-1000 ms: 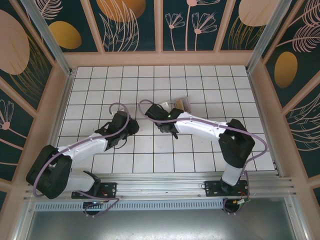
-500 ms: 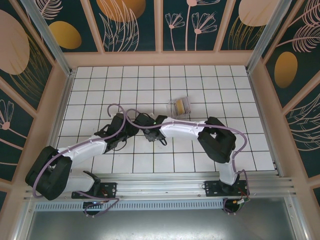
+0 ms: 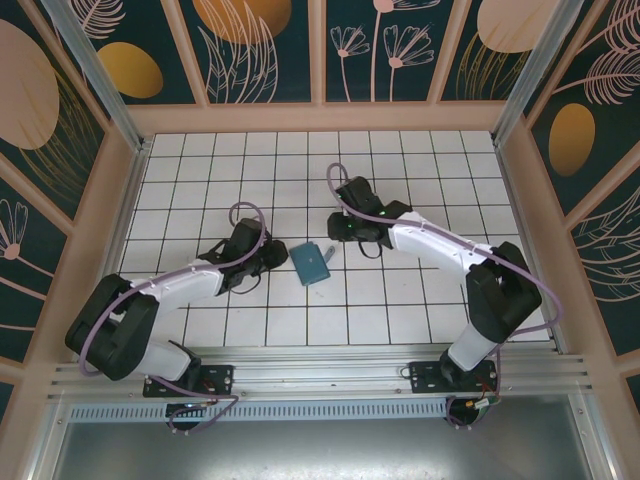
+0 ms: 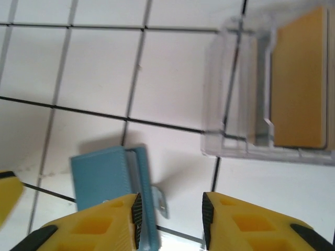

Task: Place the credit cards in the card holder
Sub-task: Close the button on the card holder.

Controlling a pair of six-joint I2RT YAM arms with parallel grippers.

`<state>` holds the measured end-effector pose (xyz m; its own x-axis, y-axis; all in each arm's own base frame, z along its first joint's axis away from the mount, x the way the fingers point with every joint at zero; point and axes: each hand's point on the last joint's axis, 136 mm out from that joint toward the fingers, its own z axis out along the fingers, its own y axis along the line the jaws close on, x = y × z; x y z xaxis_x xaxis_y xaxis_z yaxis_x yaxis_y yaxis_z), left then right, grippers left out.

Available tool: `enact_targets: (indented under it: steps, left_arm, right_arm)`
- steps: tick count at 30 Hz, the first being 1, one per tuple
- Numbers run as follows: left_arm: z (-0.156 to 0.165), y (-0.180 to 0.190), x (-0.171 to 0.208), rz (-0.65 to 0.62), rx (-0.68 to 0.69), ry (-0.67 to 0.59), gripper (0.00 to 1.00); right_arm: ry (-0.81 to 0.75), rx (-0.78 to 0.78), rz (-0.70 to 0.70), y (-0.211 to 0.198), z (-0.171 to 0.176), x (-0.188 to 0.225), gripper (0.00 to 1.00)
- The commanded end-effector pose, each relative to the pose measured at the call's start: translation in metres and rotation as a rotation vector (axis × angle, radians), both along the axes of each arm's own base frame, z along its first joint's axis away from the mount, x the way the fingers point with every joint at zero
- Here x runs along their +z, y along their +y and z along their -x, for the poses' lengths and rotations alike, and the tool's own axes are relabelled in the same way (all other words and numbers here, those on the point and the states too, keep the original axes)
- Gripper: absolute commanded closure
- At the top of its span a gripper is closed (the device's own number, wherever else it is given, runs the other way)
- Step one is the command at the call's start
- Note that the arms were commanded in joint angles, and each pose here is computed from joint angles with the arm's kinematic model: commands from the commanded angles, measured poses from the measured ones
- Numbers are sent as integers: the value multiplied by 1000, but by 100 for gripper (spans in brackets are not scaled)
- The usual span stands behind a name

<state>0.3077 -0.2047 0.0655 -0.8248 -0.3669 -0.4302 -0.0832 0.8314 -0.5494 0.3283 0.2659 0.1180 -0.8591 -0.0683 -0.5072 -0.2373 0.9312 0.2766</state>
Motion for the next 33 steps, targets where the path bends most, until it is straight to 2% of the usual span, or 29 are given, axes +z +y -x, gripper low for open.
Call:
enact_targets:
  steps: [1, 9, 24, 33]
  left_arm:
    - [-12, -14, 15, 40, -47, -45, 67]
    - [-14, -43, -3, 51, -149, 26, 73]
    - [-11, -42, -29, 17, -148, 87, 74]
    - [-11, -41, -33, 8, -148, 96, 74]
  right_arm:
    - [74, 44, -84, 8, 14, -12, 64]
    - [133, 88, -101, 19, 14, -32, 75]
    - [185, 86, -103, 17, 8, -53, 75]
    - [198, 102, -125, 23, 7, -54, 82]
